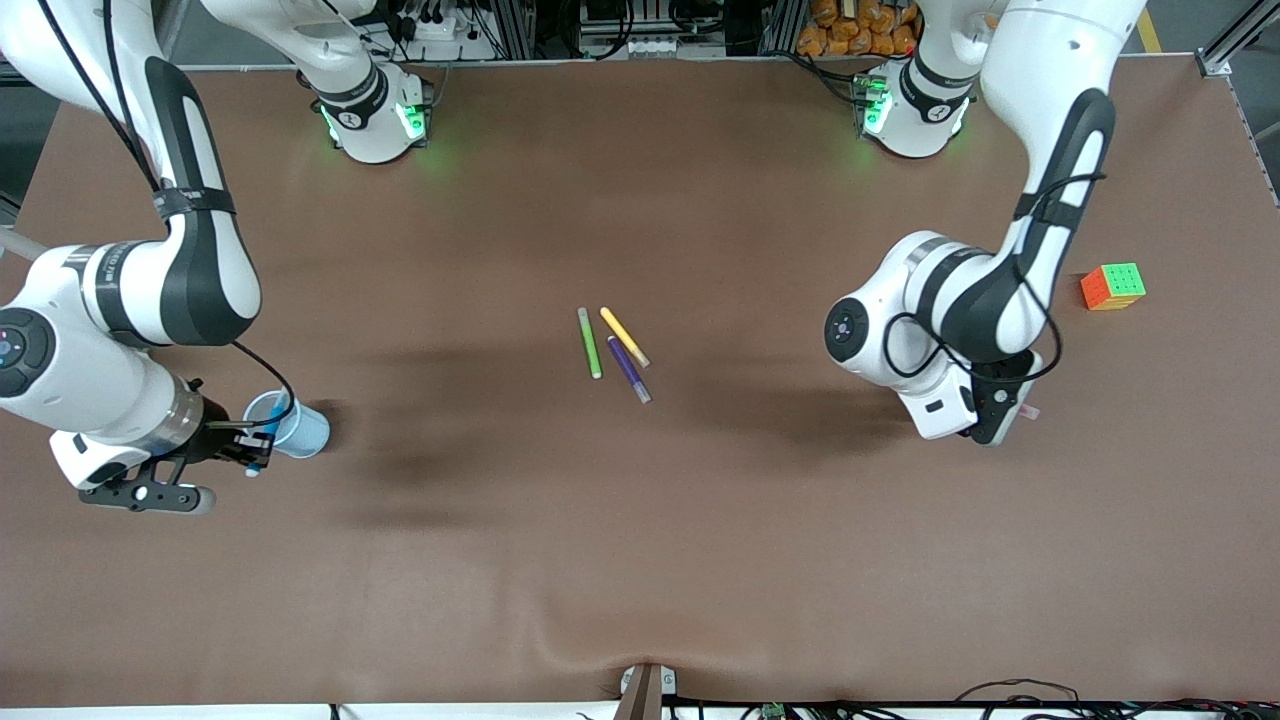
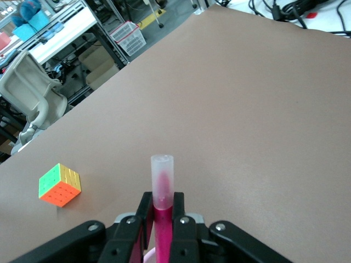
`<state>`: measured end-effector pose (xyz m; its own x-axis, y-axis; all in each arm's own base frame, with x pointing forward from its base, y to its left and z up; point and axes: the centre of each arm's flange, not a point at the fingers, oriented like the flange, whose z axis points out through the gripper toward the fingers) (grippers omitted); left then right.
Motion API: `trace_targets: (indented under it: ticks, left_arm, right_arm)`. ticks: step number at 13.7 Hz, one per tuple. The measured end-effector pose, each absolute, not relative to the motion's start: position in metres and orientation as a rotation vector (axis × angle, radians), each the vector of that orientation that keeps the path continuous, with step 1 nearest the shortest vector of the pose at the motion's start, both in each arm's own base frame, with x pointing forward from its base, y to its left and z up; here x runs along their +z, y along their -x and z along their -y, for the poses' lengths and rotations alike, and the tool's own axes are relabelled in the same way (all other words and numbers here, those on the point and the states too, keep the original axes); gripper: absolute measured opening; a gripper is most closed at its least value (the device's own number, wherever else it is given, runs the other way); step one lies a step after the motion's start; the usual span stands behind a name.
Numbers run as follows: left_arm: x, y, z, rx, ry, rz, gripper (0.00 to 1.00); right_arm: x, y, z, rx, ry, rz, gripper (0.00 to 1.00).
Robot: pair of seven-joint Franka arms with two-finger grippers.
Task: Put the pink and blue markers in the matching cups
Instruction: 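Carry the blue marker with the right gripper over the blue cup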
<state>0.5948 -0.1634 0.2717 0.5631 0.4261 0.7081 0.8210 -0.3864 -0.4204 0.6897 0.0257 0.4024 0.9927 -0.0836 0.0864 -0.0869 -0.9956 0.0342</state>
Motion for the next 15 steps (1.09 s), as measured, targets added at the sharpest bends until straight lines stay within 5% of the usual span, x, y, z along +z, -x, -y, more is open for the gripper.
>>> trace_targets:
  ticks: [7,11,15]
  left_arm:
    - [0.246,-0.586,0.167,-0.675,1.983,1.013,0.18]
    - [0.246,-0.586,0.168,-0.675,1.986,1.010,0.55]
    - [0.246,-0.585,0.170,-0.676,1.989,1.009,0.66]
  right_arm:
    - [0.367,-0.670,0.013,0.287,-3.071,0.149,0.17]
    - [0.355,-0.667,0.033,0.410,-3.028,0.136,0.17]
    - [0.323,-0.651,0.037,0.491,-3.013,0.110,0.17]
